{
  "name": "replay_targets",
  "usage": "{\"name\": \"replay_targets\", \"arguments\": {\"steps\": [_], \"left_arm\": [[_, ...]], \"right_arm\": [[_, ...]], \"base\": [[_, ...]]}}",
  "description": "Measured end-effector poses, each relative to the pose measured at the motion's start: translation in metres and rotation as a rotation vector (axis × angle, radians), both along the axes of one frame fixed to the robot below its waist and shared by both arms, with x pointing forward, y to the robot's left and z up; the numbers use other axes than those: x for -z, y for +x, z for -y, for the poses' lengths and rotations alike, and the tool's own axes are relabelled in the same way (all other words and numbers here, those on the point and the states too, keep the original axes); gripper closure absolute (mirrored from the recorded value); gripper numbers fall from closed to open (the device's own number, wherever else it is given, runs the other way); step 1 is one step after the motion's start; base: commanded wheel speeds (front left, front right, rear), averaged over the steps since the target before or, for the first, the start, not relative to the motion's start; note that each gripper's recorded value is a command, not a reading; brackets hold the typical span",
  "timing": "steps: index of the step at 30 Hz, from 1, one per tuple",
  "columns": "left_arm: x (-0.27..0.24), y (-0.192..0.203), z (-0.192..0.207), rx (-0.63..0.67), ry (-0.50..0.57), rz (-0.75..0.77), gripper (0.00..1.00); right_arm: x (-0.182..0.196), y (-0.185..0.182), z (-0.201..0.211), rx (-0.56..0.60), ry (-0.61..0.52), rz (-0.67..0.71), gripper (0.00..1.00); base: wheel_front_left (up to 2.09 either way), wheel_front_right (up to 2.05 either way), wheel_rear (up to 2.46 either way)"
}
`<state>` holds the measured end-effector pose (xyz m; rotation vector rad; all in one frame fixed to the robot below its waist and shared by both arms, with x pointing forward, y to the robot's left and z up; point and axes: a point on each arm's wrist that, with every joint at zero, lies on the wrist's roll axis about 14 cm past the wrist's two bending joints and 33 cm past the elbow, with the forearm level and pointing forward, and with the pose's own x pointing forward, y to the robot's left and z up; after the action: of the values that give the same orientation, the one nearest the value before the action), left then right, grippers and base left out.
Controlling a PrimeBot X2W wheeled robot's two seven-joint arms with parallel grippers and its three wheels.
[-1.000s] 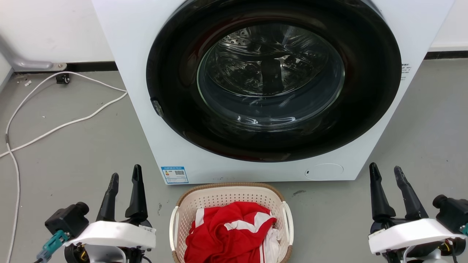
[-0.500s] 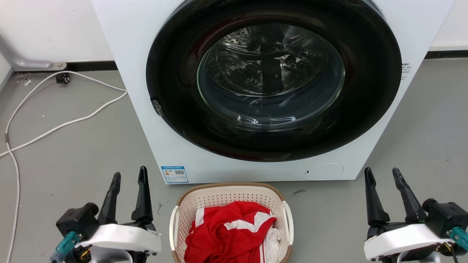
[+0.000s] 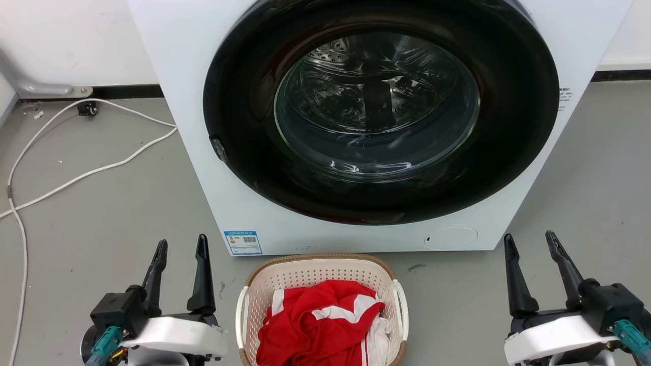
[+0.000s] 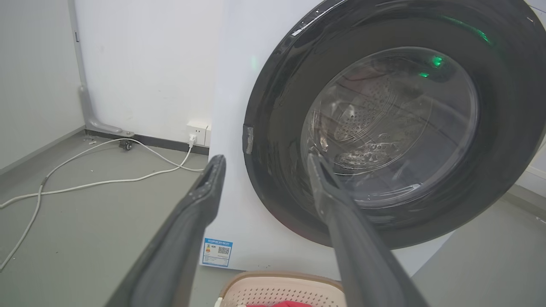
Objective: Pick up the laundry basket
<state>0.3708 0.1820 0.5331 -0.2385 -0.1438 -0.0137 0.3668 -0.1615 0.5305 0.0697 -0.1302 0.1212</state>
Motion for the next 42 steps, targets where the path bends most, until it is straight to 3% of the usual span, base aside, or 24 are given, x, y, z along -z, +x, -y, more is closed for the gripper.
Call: {"name": "replay_targets", "arguments": {"steps": [26,42], "left_arm": [[-0.0031,-0.0040,0.0041,0.000,0.171,0.034,0.00],[-0.0016,-0.0047,0.0021,-0.005,0.168,0.030,0.00]], "right_arm": [[-0.0070,-0.0040,-0.0038,-0.010,-0.149,0.060,0.00],[-0.0052,-0.0044,0.0003,0.002,-0.093,0.050,0.00]], "base": [[0.00,0.00,0.00],[0.00,0.00,0.00]]}}
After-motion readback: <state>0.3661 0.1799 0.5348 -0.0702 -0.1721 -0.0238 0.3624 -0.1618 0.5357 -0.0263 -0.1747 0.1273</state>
